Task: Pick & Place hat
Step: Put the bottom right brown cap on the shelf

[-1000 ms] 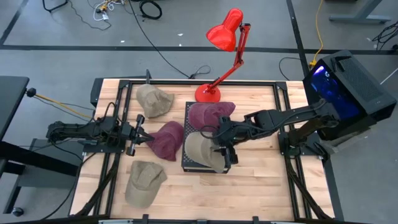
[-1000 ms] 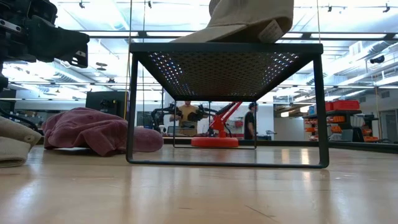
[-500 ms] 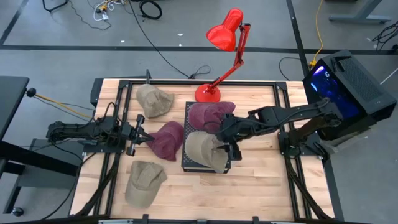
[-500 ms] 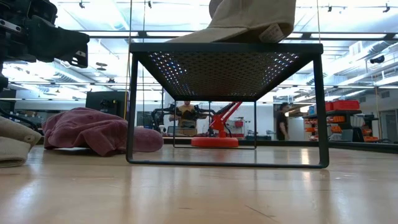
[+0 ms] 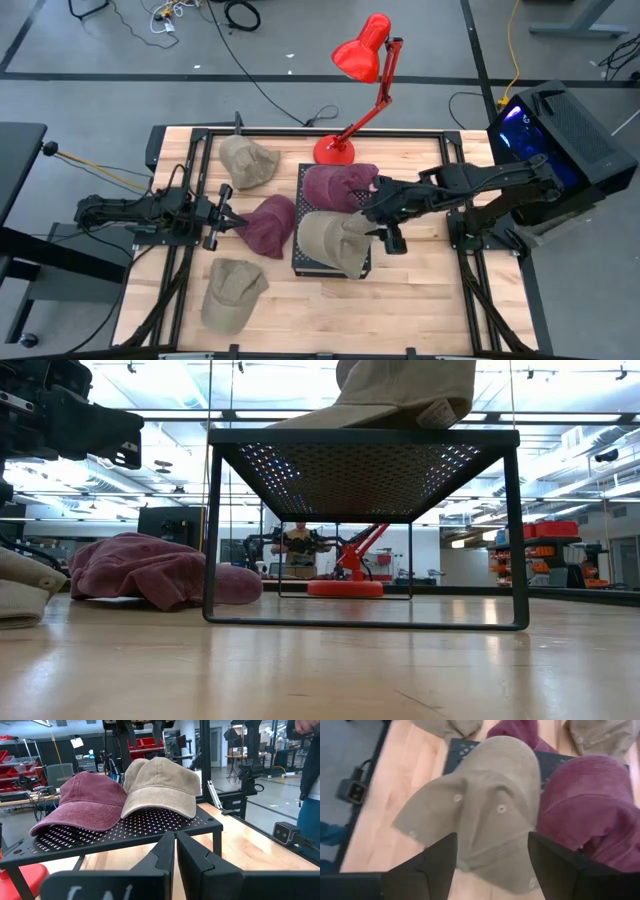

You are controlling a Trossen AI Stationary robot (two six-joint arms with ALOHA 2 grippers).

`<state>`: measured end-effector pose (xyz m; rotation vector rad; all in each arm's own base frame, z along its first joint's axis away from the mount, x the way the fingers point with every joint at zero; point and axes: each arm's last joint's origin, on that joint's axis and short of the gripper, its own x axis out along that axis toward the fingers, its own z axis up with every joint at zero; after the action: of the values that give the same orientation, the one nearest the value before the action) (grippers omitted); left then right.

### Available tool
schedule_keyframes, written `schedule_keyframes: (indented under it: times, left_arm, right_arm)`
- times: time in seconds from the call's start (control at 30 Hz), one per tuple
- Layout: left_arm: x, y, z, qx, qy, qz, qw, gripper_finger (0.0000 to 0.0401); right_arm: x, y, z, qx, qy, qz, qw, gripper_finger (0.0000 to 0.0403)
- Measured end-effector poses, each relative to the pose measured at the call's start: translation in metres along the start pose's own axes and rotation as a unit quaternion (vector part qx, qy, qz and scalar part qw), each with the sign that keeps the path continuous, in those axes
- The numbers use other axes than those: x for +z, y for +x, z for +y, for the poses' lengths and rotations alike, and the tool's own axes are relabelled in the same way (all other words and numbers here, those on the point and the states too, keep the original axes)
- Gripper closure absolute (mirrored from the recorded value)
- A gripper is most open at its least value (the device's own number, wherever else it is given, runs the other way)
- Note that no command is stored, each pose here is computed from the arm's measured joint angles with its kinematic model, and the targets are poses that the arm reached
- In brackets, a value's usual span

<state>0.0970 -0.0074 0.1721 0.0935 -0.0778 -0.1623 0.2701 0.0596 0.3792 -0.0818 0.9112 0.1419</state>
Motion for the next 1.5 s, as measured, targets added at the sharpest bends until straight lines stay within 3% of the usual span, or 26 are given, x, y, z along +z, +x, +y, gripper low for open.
schedule_keyframes:
  times: [0.27, 0.87, 1.5]
  left_arm:
    - [0.000, 0.000, 0.000, 0.000, 0.000, 0.000, 1.000, 0.0376]
    - [0.000, 0.000, 0.000, 0.000, 0.000, 0.000, 1.000, 0.0376]
    - [0.000, 0.000, 0.000, 0.000, 0.000, 0.000, 1.000, 0.0376]
  right_arm:
    - [-0.013, -0.013, 0.014, 0.055, 0.006, 0.039, 0.998, 0.0196]
    - [-0.048, 0.034, 0.032, 0.066, -0.035, 0.114, 0.991, 0.0394]
    - [-0.050, 0.051, 0.022, -0.123, -0.076, 0.067, 0.987, 0.0402]
